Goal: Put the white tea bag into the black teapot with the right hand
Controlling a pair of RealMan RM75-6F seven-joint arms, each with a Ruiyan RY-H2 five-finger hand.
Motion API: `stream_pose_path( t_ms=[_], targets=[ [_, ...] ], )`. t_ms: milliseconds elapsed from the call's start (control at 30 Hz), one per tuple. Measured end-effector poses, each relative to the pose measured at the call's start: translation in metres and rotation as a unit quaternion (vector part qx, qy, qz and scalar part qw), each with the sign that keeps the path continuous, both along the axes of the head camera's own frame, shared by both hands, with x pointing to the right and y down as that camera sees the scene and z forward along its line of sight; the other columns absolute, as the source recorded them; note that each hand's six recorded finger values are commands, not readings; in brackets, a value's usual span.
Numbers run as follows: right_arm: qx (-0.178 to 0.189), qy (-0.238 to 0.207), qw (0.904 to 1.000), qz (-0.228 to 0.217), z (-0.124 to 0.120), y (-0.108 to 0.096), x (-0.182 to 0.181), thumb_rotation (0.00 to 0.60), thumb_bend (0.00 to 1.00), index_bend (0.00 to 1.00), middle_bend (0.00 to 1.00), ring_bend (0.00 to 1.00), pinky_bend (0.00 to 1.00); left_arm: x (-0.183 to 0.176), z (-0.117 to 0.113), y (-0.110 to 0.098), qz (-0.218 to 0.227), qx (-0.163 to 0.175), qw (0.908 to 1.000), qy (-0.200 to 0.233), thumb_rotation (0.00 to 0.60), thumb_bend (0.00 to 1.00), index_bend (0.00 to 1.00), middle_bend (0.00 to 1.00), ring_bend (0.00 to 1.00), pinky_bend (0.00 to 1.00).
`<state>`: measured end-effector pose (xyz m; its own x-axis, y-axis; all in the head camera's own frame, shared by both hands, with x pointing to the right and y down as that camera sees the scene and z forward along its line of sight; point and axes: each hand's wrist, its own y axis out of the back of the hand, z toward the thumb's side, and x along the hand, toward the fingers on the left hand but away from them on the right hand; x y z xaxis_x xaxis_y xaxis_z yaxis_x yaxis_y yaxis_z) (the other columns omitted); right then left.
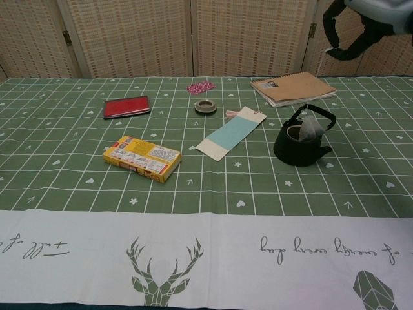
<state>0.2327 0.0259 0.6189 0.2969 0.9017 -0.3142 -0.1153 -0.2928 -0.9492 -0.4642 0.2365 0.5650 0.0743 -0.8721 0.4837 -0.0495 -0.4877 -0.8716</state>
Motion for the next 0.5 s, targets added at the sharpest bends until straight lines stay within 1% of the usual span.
stream_pose_path(
  t_ms=[500],
  targets=[
    [0.000,0.006,1.0000,-0.003,0.007,-0.011,-0.012,0.600,0.40,0.65,0.00,0.00,0.00,-0.003,-0.001,-0.002,-0.006,0.000,1.0000,0.004,0.600,0.27,0.00,0.01,0.06,0.07]
  ],
)
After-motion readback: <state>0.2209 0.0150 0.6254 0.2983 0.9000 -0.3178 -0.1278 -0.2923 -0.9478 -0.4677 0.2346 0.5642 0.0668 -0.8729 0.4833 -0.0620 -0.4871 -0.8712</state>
